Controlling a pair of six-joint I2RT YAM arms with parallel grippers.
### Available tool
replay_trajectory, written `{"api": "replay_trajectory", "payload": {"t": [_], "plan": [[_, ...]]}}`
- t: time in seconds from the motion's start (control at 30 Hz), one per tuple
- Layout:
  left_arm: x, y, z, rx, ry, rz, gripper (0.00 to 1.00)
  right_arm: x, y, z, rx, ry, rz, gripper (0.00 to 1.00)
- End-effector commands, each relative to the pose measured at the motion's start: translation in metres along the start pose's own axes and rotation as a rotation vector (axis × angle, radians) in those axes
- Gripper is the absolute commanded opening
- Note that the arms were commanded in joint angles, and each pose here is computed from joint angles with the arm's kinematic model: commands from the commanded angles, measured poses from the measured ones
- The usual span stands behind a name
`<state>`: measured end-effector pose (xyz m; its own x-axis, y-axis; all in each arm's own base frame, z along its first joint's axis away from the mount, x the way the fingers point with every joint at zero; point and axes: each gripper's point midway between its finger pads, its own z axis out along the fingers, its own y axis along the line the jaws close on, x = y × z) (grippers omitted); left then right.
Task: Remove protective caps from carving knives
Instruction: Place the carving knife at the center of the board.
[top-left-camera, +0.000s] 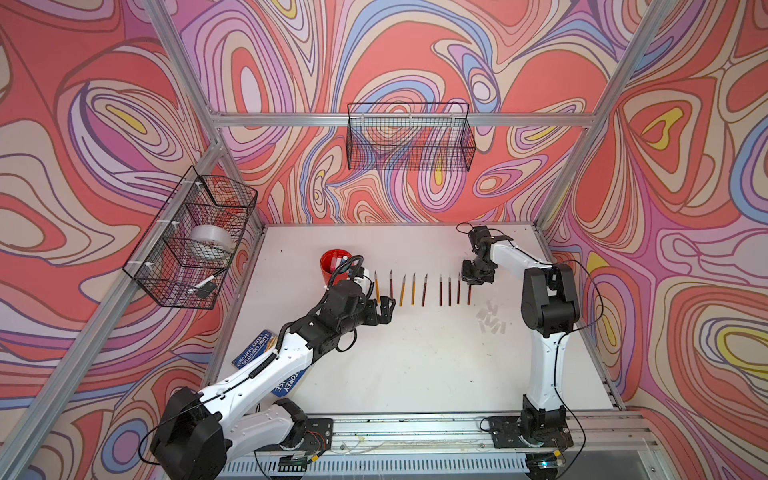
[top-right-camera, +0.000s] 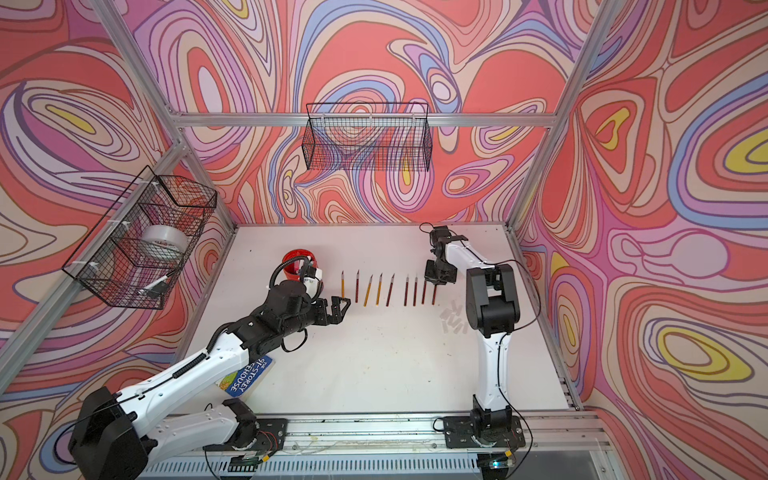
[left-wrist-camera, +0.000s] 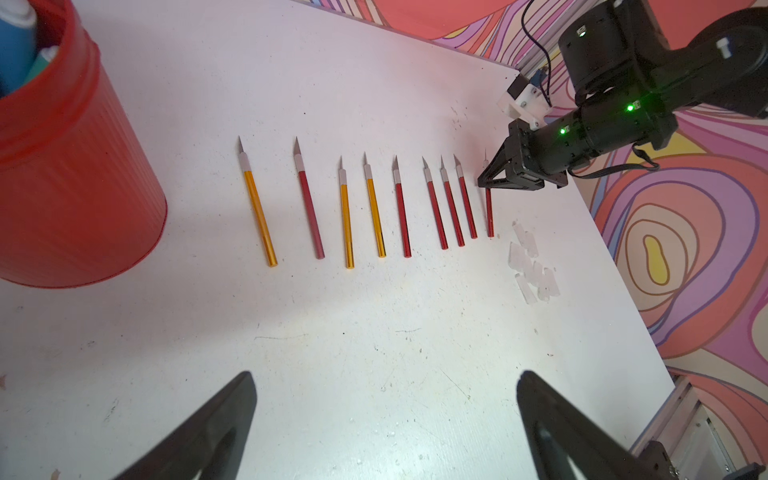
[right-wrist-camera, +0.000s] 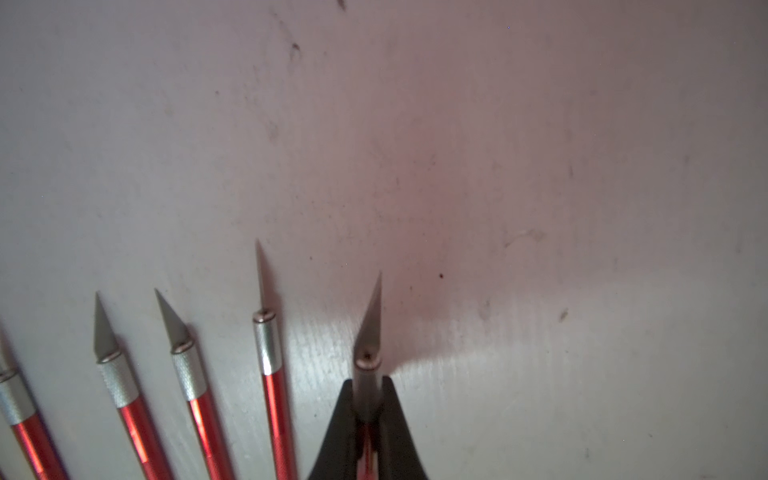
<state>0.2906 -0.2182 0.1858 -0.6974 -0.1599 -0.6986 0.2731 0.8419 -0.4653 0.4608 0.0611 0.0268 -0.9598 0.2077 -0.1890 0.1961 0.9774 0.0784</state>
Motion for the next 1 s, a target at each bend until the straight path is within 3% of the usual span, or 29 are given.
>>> {"api": "replay_trajectory", "payload": {"t": [0.0,0.17,0.37,0.6,0.97], "plan": [[0.005,0.005,0.002,-0.010,0.022,-0.012,1.00,0.004,-0.006,0.014,0.014,0.034,0.010,0.00],[0.006,0.007,0.003,-0.011,0.026,-0.018,1.00,0.007,-0.006,0.018,0.006,0.042,0.016,0.00],[0.007,0.008,0.004,-0.012,0.031,-0.026,1.00,0.012,-0.009,0.023,0.007,0.059,0.022,0.13],[0.006,0.009,0.006,-0.013,0.033,-0.035,1.00,0.019,-0.010,0.028,0.001,0.076,0.031,0.21],[0.006,0.009,0.007,-0.010,0.043,-0.050,1.00,0.027,-0.009,0.029,-0.027,0.086,0.041,0.26]]}}
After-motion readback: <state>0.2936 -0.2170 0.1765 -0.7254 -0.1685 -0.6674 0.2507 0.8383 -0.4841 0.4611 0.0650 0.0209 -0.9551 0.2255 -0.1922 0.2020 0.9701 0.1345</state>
